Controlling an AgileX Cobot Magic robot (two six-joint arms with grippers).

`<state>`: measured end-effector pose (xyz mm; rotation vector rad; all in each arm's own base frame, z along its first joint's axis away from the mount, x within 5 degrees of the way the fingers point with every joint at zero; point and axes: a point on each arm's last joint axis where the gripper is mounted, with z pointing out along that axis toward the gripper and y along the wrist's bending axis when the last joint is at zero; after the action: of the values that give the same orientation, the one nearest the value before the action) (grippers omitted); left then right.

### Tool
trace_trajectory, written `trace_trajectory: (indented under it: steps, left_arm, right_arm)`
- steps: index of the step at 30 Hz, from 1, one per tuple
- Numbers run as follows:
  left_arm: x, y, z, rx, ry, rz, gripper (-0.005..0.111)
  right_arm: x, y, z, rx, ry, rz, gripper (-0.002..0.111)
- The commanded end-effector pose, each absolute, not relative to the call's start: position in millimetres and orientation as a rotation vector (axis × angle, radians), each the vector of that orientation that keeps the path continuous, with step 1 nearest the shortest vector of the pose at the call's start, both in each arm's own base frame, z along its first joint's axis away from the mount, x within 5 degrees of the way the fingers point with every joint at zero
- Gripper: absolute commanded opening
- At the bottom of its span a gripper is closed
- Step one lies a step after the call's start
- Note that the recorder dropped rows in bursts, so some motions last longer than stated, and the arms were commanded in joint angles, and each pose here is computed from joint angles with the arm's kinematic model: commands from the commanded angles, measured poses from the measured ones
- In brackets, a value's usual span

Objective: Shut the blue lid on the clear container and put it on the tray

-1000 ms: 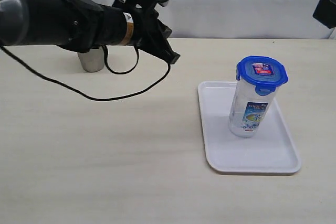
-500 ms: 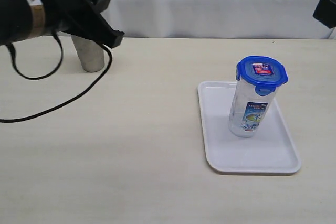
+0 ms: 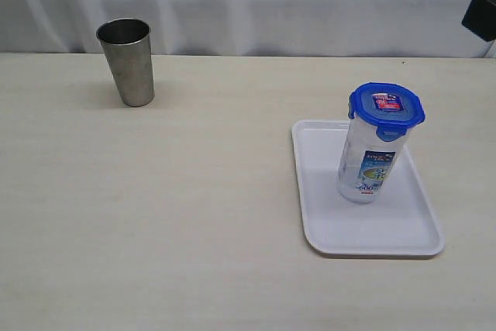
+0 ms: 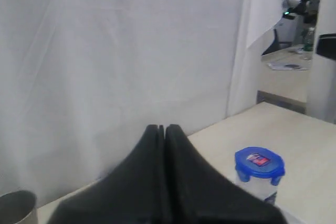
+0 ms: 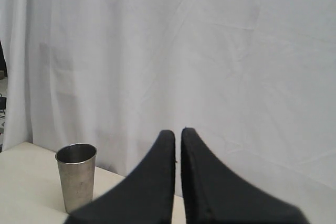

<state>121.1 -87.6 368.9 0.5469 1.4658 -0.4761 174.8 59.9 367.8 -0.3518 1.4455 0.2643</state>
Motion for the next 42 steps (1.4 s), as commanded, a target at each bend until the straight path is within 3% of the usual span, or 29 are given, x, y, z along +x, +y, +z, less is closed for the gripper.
trace_trajectory:
  steps: [1, 14, 20, 24, 27, 33, 38, 42]
  left_arm:
    - [109.2, -85.2, 372.9, 0.568, 1.429, -0.528, 0.0]
    - [107.3, -85.6, 373.3, 0.577, 1.425, -0.543, 0.0]
    - [108.1, -84.4, 377.1, 0.306, 1.471, -0.82, 0.0]
    - [111.6, -80.7, 372.0, 0.327, 1.415, -0.702, 0.0]
    - [114.5, -75.8, 356.0, 0.268, 1.443, -0.666, 0.0]
    - [103.6, -65.8, 308.3, 0.425, 1.369, -0.438, 0.0]
    - [76.1, -31.6, 255.7, 0.305, 1.335, -0.283, 0.0]
    - [56.6, -17.7, 231.6, 0.236, 1.314, -0.213, 0.0]
  right_arm:
    - [175.2, 59.3, 366.3, -0.349, 1.448, 0.264, 0.005]
    - [175.2, 59.3, 366.3, -0.349, 1.448, 0.264, 0.005]
    - [175.2, 59.3, 366.3, -0.349, 1.448, 0.264, 0.005]
    - [175.2, 59.3, 366.3, -0.349, 1.448, 0.264, 0.005]
    - [175.2, 59.3, 366.3, -0.349, 1.448, 0.264, 0.005]
    - [175.2, 59.3, 366.3, -0.349, 1.448, 0.264, 0.005]
    - [175.2, 59.3, 366.3, -0.349, 1.448, 0.264, 0.005]
    - [175.2, 59.3, 366.3, -0.349, 1.448, 0.264, 0.005]
